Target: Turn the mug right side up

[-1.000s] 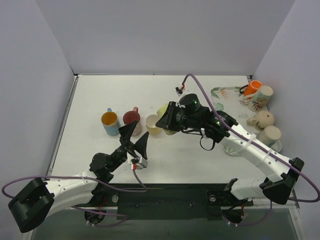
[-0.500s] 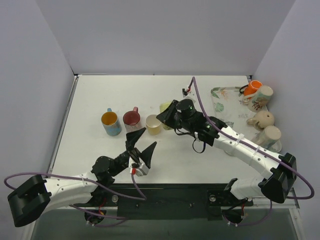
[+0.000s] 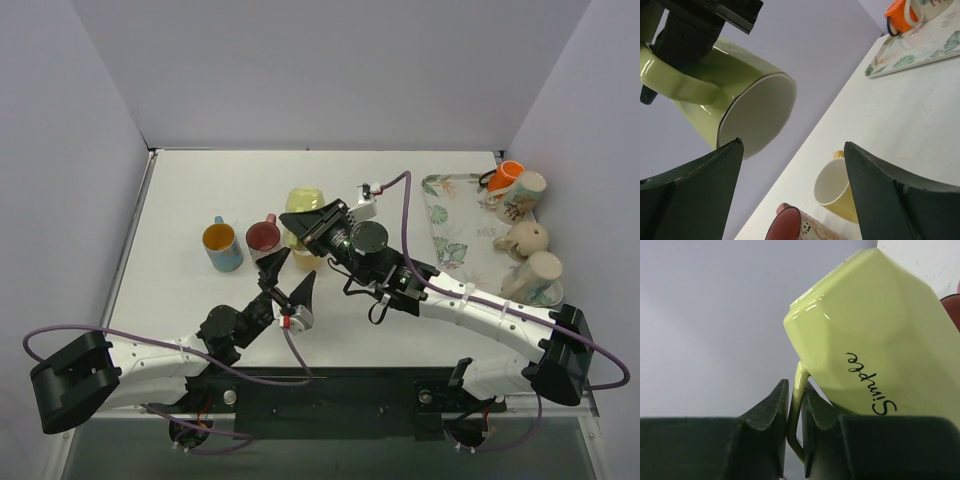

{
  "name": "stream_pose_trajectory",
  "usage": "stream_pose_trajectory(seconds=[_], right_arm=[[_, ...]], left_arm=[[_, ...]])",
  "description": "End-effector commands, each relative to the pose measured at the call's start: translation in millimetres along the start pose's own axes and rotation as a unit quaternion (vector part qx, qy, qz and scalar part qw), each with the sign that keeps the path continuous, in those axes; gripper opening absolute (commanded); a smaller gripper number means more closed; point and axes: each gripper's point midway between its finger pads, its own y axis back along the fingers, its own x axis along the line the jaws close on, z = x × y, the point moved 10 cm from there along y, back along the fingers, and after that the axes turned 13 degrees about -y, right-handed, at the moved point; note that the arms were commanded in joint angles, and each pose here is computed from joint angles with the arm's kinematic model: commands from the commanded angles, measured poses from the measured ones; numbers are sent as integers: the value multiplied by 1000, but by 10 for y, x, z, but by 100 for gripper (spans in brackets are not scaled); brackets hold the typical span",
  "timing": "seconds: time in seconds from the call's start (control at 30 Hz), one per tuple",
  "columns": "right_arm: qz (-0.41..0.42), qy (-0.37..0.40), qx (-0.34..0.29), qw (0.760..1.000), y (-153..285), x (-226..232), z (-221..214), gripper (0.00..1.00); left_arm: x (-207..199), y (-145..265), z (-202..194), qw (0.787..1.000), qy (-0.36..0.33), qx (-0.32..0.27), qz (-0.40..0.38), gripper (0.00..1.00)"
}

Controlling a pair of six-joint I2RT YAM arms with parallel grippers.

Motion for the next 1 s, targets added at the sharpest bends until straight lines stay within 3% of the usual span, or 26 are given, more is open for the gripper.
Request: stream_pose_trajectory(seconds=[0.0,0.23,0.33,0.6,0.73,0.8,0.97], right_arm=[[126,-68,-9,990,67,571,-10,0],[130,-69,0,989,96,577,-42,0],[135,-70,9,988,101,603,-59,0],[132,-53,-5,990,161,632,22,0],[122,-41,-29,991,179,612,107,0],[123,-41,-35,991,172,614,139,0],[122,-50,-30,991,153,600,118,0]], left_arm=[[344,-66,52,993,-18,16,112,92],[566,32,82,978,-67,-5,197,86],[654,29,90,973,-70,-5,221,73],[744,211,169,967,-111,-55,224,73],[572,319,171,976,-121,-88,156,73],[439,368,147,980,-126,-92,123,73],[619,273,204,978,-113,-67,163,79]])
